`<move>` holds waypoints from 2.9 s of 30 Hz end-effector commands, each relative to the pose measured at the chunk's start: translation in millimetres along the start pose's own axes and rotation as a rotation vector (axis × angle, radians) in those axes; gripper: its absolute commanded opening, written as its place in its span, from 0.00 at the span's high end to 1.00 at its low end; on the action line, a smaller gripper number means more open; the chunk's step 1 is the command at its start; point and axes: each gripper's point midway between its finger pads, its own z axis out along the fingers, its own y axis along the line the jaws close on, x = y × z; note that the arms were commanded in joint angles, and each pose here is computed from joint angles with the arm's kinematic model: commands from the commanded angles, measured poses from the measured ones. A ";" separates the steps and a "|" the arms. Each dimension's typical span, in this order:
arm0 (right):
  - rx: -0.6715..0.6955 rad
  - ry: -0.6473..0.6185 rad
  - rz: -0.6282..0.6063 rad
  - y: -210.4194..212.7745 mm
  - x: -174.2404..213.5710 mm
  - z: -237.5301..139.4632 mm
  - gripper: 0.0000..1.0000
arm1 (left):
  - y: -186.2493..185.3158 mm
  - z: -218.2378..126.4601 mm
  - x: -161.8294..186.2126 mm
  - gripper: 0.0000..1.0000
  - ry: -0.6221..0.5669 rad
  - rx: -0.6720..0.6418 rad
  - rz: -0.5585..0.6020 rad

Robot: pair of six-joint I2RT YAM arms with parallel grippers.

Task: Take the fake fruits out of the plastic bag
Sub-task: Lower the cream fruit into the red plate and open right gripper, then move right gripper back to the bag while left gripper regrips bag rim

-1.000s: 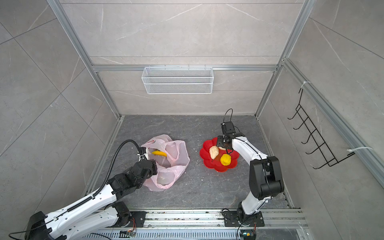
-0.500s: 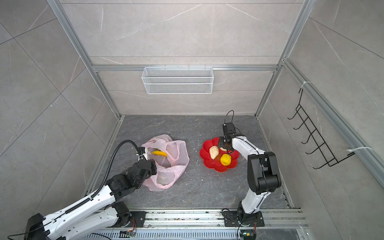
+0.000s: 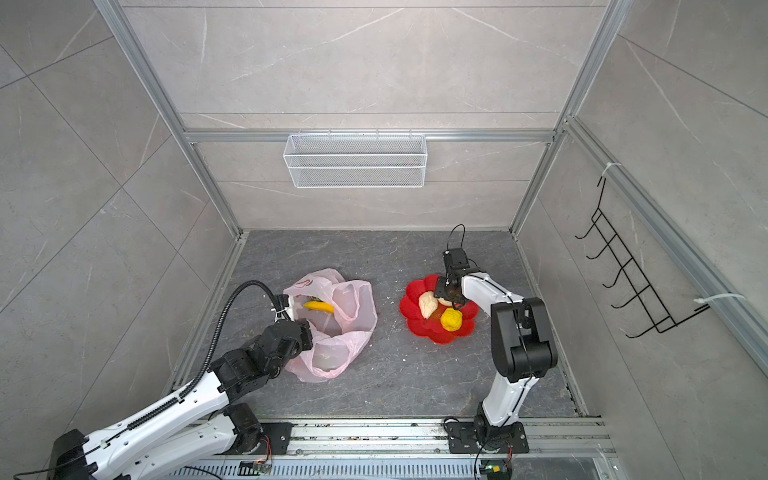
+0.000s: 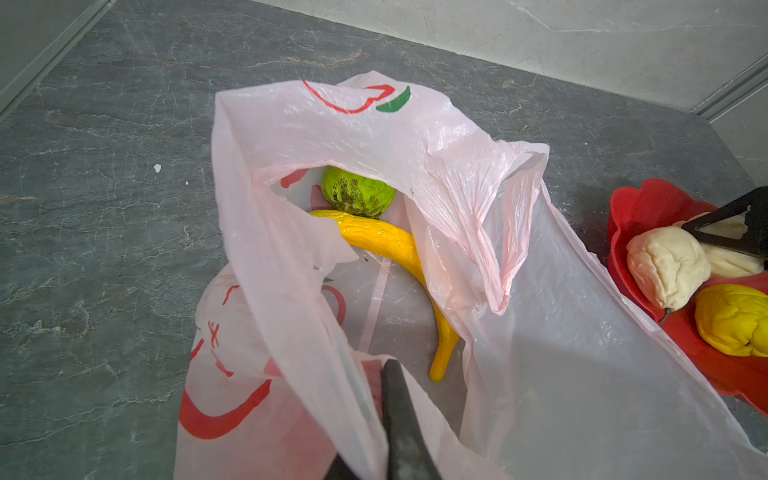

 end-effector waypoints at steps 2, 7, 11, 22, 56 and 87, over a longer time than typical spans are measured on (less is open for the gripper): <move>0.011 0.023 0.001 -2.6 8.1 9.2 0.52 | 1.9 -4.0 -6.3 1.00 -0.016 -0.002 -0.024; 0.009 0.031 -0.002 -2.0 8.9 12.0 0.49 | 3.2 -4.7 -5.5 1.00 -0.014 -0.005 -0.027; 0.015 0.035 -0.003 -2.5 8.5 14.0 0.47 | 4.4 -5.8 -5.3 1.00 -0.014 -0.006 -0.030; 0.020 0.037 0.000 -2.6 6.2 12.5 0.36 | 8.1 -8.8 -4.9 1.00 -0.014 -0.012 -0.036; -0.055 -0.121 -0.049 12.9 -17.7 -96.5 0.25 | 30.2 -28.1 -2.0 0.51 0.003 -0.058 -0.016; -0.664 -0.156 -0.297 273.6 50.1 -180.9 0.50 | 5.6 -10.5 -70.0 0.21 0.436 -0.025 0.223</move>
